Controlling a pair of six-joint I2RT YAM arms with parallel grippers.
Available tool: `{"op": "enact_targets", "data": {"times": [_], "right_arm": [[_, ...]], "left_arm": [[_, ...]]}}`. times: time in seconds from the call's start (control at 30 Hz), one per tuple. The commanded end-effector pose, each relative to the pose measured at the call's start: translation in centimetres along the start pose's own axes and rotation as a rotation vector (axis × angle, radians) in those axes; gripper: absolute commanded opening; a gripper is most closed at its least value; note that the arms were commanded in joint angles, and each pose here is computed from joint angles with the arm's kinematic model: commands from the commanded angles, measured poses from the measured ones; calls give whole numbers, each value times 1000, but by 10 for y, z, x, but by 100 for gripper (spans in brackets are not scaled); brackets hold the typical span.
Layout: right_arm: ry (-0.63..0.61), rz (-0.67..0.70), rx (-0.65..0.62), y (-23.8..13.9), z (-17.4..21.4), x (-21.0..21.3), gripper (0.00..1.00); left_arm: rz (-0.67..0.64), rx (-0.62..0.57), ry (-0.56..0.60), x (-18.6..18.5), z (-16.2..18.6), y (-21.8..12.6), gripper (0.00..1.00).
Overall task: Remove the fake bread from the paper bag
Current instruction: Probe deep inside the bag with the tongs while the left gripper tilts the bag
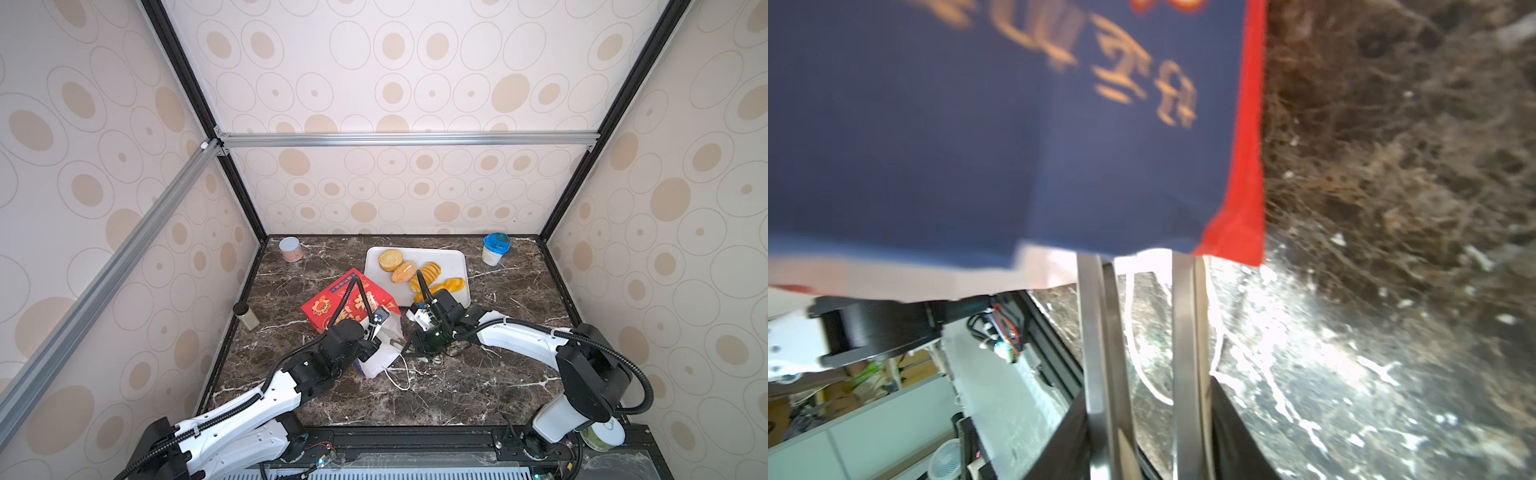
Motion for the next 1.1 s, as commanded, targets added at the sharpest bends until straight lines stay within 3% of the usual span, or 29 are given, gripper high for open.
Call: {"op": "enact_targets", "data": {"times": [0.0, 0.23, 0.43, 0.57, 0.73, 0.97, 1.07], "right_arm": [[-36, 44, 36, 15, -1, -14, 39], [-30, -85, 24, 28, -17, 1, 39], [-60, -93, 47, 33, -30, 5, 39], [-74, -136, 54, 47, -42, 7, 39], [-81, -149, 42, 51, -49, 8, 39], [-68, -135, 63, 55, -38, 0, 39], [-64, -143, 69, 59, -37, -2, 39]], "left_arm": [[-43, -60, -33, 13, -27, -12, 0], [-64, -124, -69, 17, -27, -21, 0], [-53, -173, -104, 12, -39, -9, 0], [-52, -181, -58, 6, -48, -11, 0], [-49, -84, -19, 2, -27, -12, 0], [7, -173, -29, -11, -44, -28, 0], [26, -118, 34, -22, -34, -17, 0]]}}
Point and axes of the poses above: each gripper's point midway between its finger pads, its own y axis out along the fingers, its own x axis along the line the jaws close on, z = x × y, the point moved 3 cm from there along -y, back along the fingers, and after that the axes turned 8 degrees about -y, right-handed, at the moved point
